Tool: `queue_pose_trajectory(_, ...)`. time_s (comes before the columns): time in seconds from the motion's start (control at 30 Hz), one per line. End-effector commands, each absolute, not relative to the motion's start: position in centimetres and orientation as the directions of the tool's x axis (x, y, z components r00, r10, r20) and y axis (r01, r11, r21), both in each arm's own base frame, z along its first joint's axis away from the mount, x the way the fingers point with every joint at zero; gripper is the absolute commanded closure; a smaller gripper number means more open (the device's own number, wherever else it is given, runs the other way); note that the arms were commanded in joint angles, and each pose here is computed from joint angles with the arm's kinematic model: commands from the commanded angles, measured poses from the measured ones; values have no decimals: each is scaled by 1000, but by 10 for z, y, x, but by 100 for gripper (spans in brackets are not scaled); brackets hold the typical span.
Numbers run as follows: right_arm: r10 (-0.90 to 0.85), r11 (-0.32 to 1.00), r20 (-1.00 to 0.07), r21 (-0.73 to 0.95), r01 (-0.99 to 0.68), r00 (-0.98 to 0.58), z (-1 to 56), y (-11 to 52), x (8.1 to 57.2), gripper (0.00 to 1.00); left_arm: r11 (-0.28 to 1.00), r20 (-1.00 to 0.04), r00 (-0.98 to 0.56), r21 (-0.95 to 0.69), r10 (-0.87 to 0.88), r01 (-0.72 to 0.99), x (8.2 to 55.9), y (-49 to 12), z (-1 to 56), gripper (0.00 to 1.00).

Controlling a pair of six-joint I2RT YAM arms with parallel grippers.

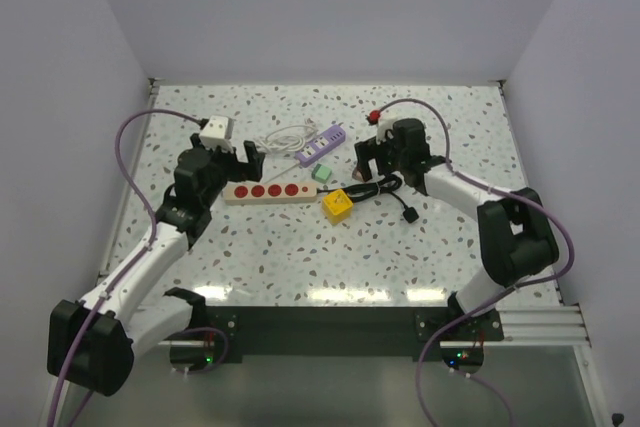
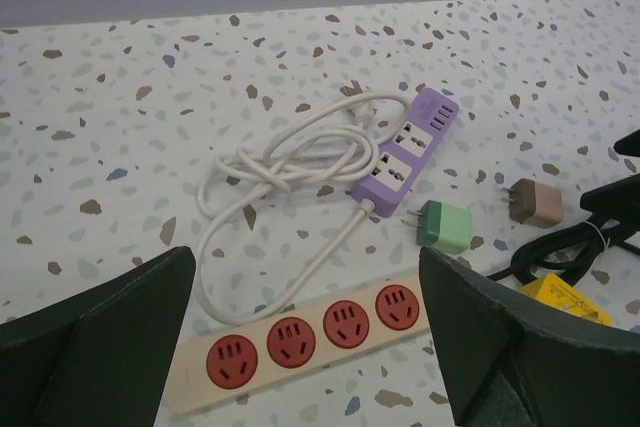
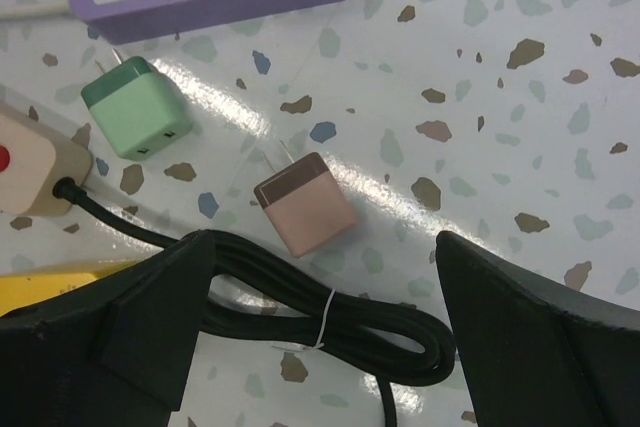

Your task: Insert the plug

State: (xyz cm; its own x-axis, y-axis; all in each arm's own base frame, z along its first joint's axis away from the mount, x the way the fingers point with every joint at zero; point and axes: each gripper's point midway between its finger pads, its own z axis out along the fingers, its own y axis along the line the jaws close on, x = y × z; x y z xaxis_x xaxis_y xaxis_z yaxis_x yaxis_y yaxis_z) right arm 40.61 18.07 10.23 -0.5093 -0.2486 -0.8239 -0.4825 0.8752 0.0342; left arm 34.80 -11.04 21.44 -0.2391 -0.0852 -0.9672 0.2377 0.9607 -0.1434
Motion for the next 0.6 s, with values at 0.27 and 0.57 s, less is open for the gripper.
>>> queue_pose_trajectory(0.27, -337, 842, -734, 45, -538, -590, 72, 192, 409, 8, 951, -976, -199, -137, -83, 277, 350, -116, 238, 0)
queue_pose_trajectory(0.57, -384, 850, -713, -25, -527, -586, 64, 193, 415, 9, 952, -974, -213, -137, -78, 275, 353, -117, 233, 0)
